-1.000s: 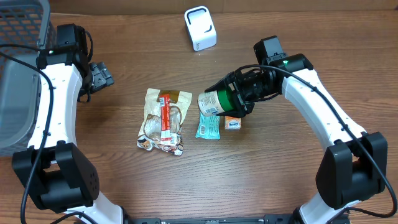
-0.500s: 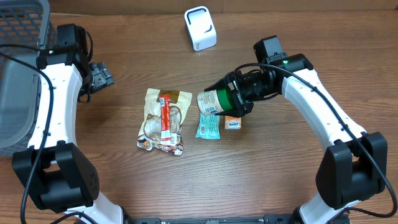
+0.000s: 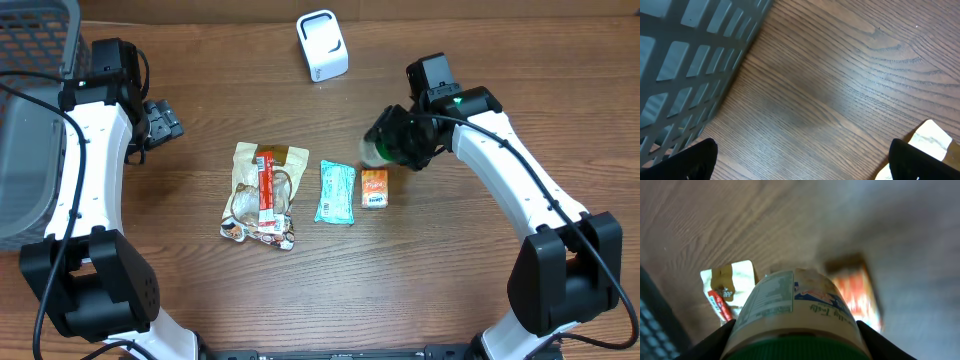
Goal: Scan the item barcode
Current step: 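Lift the jar with the right gripper and carry it toward the scanner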
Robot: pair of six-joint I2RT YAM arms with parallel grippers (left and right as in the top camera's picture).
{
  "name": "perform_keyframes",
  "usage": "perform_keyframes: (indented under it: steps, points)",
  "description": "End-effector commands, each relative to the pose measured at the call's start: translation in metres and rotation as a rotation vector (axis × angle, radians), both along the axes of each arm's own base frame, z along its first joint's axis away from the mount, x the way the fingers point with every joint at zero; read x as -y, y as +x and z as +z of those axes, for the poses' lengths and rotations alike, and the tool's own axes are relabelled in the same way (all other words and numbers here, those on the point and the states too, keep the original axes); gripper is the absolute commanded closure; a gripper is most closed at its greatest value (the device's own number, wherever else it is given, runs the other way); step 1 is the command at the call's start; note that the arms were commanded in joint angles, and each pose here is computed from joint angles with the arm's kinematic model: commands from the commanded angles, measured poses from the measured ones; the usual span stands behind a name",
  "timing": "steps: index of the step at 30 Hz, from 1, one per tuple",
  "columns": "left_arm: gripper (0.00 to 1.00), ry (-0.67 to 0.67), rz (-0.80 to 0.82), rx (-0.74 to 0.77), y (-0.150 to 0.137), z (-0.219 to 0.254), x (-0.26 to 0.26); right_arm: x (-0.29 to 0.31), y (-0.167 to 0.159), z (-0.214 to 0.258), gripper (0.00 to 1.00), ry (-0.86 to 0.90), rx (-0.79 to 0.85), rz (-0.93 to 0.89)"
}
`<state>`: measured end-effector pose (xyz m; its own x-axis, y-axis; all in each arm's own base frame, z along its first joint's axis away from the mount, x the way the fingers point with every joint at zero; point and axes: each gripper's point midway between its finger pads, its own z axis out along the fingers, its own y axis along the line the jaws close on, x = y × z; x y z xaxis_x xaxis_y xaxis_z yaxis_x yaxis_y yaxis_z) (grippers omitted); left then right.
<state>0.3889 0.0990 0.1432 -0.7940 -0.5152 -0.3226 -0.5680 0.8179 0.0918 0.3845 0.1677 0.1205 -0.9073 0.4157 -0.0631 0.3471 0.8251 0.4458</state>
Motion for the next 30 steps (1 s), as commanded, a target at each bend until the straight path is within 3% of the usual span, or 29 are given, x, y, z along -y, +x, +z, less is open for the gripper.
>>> perform_keyframes:
  steps: [1,5,14,23,30]
  points:
    - [0.00,0.022,-0.020,0.033,0.003,0.015,-0.003,-0.008,0.015,0.031,0.96,-0.006,0.172,0.217]
    - [0.00,0.022,-0.020,0.033,0.003,0.015,-0.003,-0.013,0.023,0.080,0.96,-0.005,0.258,0.293]
    - [0.00,0.022,-0.020,0.033,0.003,0.015,-0.003,-0.011,0.036,0.233,0.96,-0.042,0.610,0.357]
    - [0.00,0.022,-0.020,0.033,0.003,0.015,-0.003,-0.022,0.076,0.246,0.96,-0.123,0.787,0.359]
    - [0.00,0.022,-0.020,0.033,0.003,0.015,-0.003,-0.035,0.115,0.220,0.96,-0.139,0.828,0.402]
